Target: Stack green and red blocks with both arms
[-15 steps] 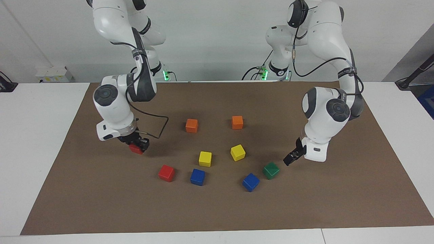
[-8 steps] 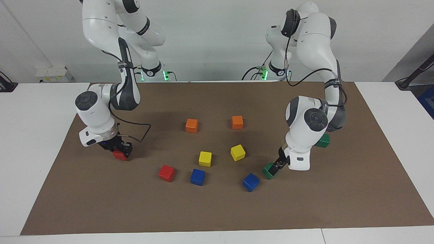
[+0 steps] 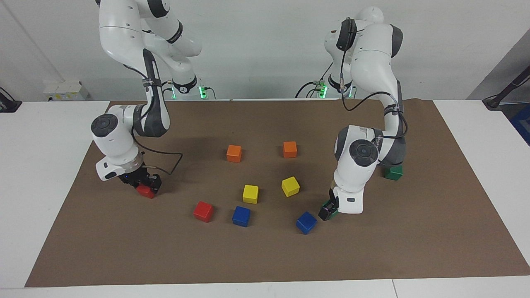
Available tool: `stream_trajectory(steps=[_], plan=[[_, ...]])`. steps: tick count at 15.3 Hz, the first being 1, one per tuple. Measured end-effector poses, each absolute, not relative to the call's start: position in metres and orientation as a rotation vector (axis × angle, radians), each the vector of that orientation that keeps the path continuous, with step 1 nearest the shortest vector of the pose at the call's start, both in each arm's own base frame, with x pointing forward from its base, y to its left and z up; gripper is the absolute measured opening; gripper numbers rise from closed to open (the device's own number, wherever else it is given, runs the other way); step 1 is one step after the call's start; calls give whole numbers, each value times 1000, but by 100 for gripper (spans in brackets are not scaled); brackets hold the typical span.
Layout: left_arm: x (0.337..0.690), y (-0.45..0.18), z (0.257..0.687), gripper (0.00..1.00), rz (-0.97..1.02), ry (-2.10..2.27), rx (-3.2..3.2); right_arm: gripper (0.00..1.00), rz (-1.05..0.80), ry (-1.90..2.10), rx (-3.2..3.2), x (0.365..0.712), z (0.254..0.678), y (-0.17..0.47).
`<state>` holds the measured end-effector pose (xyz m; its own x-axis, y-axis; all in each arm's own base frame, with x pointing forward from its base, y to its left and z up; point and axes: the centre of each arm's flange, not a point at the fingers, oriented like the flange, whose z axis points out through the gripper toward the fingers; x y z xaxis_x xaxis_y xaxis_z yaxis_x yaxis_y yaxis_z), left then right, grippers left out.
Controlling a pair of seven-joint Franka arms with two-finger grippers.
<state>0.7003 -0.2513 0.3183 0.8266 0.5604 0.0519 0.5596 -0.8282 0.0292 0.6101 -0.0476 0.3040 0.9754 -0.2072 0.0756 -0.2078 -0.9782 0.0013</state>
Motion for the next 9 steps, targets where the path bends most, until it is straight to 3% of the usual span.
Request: stream_trajectory(steps=[1,3,7,9], plan=[[701,-252,312,100,91,912,2995,99,114,-321,3114,610,306,-45],[701,-251,304,100,87,915,3001,100,35,-340,3109,615,322,-29],[702,-247,304,56,83,927,3005,100,-63,-505,3006,639,407,70],[699,-240,305,56,21,950,3042,100,-38,-575,2991,640,420,117]])
